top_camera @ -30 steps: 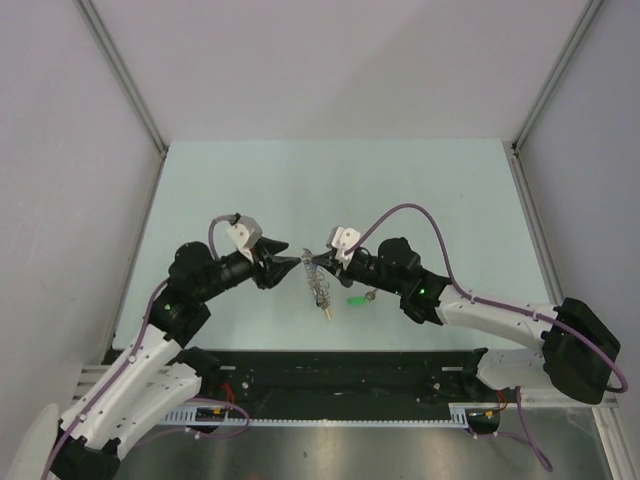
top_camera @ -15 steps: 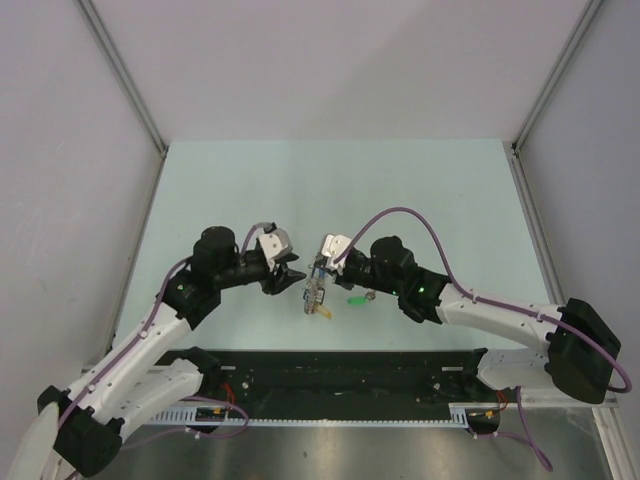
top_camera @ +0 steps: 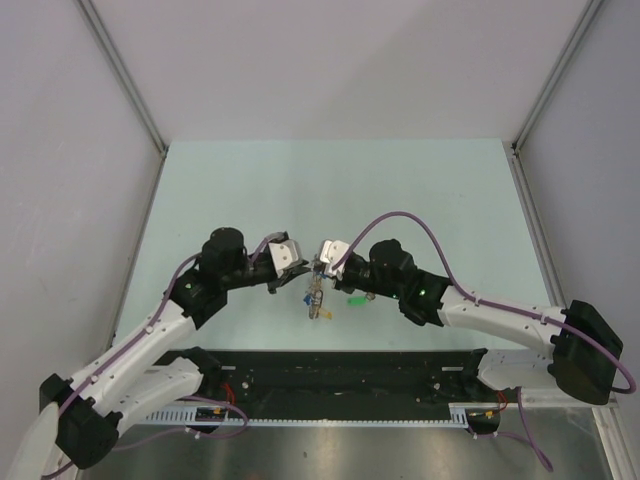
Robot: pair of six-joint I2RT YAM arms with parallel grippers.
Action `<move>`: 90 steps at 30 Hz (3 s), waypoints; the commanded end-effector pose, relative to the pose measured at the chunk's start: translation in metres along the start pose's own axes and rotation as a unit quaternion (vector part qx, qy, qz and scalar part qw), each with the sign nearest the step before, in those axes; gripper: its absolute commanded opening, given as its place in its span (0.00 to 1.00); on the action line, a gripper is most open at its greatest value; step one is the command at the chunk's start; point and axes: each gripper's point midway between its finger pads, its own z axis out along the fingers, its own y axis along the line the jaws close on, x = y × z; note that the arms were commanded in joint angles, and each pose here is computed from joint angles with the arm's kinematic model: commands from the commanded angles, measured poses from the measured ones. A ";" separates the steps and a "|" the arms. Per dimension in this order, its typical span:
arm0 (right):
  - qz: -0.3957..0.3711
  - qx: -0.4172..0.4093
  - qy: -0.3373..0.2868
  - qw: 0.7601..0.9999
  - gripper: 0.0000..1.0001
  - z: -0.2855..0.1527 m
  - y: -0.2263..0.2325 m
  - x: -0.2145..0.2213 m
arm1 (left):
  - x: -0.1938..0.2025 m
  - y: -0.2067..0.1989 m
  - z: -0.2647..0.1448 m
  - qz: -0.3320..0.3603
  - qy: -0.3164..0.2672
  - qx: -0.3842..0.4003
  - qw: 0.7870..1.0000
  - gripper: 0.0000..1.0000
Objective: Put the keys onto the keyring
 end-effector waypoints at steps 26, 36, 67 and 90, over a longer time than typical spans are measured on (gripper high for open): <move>-0.029 0.022 -0.066 0.997 0.00 -0.007 -0.012 -0.054 | 0.003 -0.007 0.011 0.005 0.016 0.046 0.999 0.06; 0.021 0.035 -0.070 0.997 0.43 -0.019 -0.024 -0.056 | -0.004 -0.013 0.015 -0.026 -0.038 0.042 0.998 0.00; 0.334 0.245 0.257 0.873 0.40 -0.080 -0.122 0.197 | 0.004 -0.008 0.031 -0.106 -0.026 0.046 0.993 0.00; 0.354 0.224 0.313 0.852 0.23 -0.060 -0.098 0.229 | 0.006 -0.008 0.032 -0.106 -0.020 0.048 0.993 0.00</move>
